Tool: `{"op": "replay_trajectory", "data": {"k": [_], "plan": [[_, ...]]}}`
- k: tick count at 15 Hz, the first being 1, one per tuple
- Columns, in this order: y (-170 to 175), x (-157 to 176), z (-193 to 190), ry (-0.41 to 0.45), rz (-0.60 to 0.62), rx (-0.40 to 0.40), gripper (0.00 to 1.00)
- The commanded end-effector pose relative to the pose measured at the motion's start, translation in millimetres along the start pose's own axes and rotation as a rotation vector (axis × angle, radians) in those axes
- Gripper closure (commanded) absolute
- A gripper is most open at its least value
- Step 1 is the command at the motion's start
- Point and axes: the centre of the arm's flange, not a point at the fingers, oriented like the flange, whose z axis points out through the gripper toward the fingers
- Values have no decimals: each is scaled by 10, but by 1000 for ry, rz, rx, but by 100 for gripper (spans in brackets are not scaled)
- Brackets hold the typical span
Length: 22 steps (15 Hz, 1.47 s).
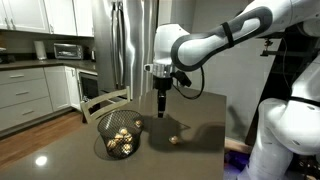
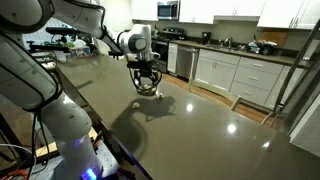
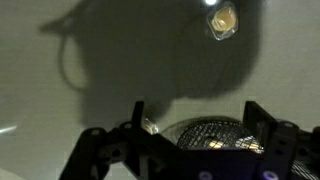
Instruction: Pick up the all candy from the table and put them in the black basket.
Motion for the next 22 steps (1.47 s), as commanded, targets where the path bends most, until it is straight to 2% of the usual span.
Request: {"op": "replay_trajectory", "data": {"k": [1,11,17,22], "plan": [[89,-119,44,-61,38,42,0],[-21,-322,372,-175,64,151,0],[-178,-389,488,-167,75,214,0],[-260,-438,638,-153,70,193,0]]}}
